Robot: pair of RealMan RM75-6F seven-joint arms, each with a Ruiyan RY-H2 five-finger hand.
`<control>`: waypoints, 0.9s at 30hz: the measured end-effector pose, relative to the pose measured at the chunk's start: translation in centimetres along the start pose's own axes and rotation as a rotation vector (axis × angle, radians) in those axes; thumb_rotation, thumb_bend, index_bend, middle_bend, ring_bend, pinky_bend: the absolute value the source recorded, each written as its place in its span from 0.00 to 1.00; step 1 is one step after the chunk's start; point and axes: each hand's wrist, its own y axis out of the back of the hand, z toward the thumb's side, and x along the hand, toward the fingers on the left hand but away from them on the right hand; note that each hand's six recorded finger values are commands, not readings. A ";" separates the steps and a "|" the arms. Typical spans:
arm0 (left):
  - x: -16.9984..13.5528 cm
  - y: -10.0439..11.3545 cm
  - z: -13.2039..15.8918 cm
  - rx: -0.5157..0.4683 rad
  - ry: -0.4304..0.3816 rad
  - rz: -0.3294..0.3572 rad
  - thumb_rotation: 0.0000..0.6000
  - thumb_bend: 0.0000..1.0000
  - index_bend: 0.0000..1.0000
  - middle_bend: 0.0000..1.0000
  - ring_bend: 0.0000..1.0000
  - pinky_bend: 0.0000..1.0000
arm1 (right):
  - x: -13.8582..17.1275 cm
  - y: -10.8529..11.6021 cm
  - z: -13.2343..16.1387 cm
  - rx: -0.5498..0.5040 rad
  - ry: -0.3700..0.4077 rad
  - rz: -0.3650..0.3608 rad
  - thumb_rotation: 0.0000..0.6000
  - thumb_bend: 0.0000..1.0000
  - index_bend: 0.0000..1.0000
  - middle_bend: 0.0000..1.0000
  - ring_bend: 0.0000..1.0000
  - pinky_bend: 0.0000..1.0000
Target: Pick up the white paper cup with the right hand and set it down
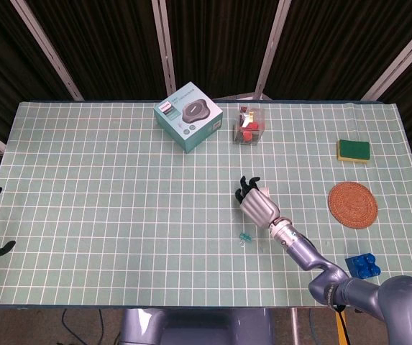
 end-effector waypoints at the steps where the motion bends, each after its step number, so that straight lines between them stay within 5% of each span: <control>1: 0.0 0.0 0.0 0.000 0.000 0.001 1.00 0.00 0.00 0.00 0.00 0.00 | 0.0 0.0 0.0 -0.007 -0.001 -0.005 1.00 0.28 0.22 0.37 0.15 0.34; 7: 0.0 0.0 0.0 -0.002 -0.001 0.001 1.00 0.00 0.00 0.00 0.00 0.00 | 0.2 0.7 -0.6 -0.096 -0.030 -0.041 1.00 0.28 0.24 0.38 0.16 0.35; 11: -0.1 0.0 0.1 -0.006 -0.005 -0.002 1.00 0.00 0.00 0.00 0.00 0.00 | 0.6 1.7 -1.3 -0.248 -0.067 -0.069 1.00 0.28 0.24 0.38 0.16 0.35; 18: -0.3 0.1 0.4 -0.016 -0.019 -0.004 1.00 0.00 0.00 0.00 0.00 0.00 | 2.6 4.0 -2.7 -0.659 -0.127 -0.118 1.00 0.28 0.24 0.38 0.16 0.33; 27: -0.8 0.2 1.0 -0.027 -0.046 -0.011 1.00 0.00 0.00 0.00 0.00 0.00 | 5.8 5.0 -2.9 -1.192 -0.140 -0.095 1.00 0.29 0.24 0.38 0.15 0.28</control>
